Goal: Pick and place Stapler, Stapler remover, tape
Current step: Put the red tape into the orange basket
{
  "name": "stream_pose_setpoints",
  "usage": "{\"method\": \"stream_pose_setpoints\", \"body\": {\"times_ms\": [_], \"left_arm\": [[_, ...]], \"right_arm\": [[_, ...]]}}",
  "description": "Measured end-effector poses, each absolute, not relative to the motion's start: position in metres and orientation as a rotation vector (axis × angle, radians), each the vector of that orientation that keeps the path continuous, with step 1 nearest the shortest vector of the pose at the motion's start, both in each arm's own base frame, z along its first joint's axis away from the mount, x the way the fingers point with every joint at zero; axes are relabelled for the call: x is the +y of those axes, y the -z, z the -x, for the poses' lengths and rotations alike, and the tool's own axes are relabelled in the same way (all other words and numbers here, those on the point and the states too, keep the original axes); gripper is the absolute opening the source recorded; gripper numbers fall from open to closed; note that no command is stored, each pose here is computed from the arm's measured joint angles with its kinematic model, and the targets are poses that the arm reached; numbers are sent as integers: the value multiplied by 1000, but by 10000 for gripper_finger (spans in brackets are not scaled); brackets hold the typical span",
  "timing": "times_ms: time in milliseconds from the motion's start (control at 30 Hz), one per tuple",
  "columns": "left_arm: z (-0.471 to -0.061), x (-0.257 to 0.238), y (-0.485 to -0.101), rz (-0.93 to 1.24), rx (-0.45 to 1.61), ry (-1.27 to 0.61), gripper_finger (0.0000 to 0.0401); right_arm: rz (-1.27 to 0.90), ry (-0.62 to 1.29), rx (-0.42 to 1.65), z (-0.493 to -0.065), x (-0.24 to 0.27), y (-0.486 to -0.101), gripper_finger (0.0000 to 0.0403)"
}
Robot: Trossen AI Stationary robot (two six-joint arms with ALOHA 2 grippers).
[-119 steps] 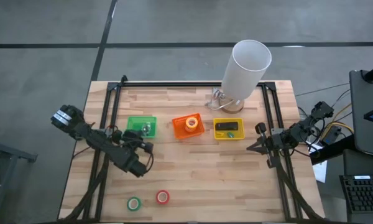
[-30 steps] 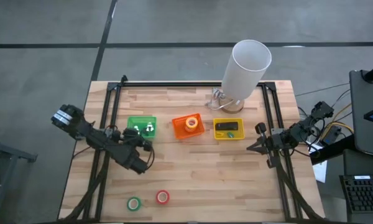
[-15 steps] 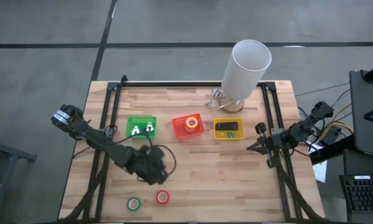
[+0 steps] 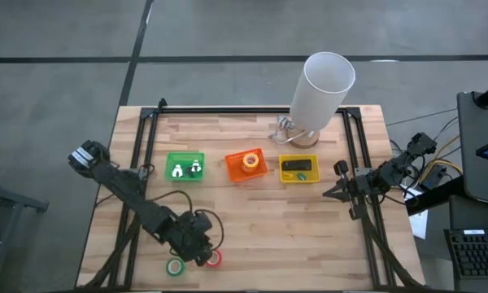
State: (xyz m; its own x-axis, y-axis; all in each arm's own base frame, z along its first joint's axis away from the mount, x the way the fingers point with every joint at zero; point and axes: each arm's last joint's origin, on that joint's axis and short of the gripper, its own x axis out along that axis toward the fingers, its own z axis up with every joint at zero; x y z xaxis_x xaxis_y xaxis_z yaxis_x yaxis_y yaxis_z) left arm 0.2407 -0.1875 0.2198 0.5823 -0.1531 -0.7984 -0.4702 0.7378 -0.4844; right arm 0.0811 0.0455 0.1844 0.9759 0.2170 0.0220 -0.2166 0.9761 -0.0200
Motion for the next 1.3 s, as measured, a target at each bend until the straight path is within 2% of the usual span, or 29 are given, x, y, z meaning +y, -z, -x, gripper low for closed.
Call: {"method": "stream_pose_setpoints", "body": {"times_ms": [233, 500, 633, 1067, 1167, 1300], "left_arm": [[-247, -198, -196, 802, 991, -276, 125], [-250, -206, -182, 842, 1046, -282, 183], [-252, -210, -177, 845, 1045, -258, 196], [-256, -217, -151, 817, 1121, -286, 192], [-256, -216, -151, 808, 1117, -287, 176], [-257, -215, -153, 781, 1076, -295, 132]], "right_arm": [[17, -219, -24, -81, 46, -184, 8], [17, -218, -24, -81, 46, -184, 8], [17, -219, -24, -81, 46, -184, 8], [17, -219, -24, -81, 46, -184, 8], [21, -219, -24, -81, 46, -184, 8], [17, -219, -24, -81, 46, -184, 8]]}}
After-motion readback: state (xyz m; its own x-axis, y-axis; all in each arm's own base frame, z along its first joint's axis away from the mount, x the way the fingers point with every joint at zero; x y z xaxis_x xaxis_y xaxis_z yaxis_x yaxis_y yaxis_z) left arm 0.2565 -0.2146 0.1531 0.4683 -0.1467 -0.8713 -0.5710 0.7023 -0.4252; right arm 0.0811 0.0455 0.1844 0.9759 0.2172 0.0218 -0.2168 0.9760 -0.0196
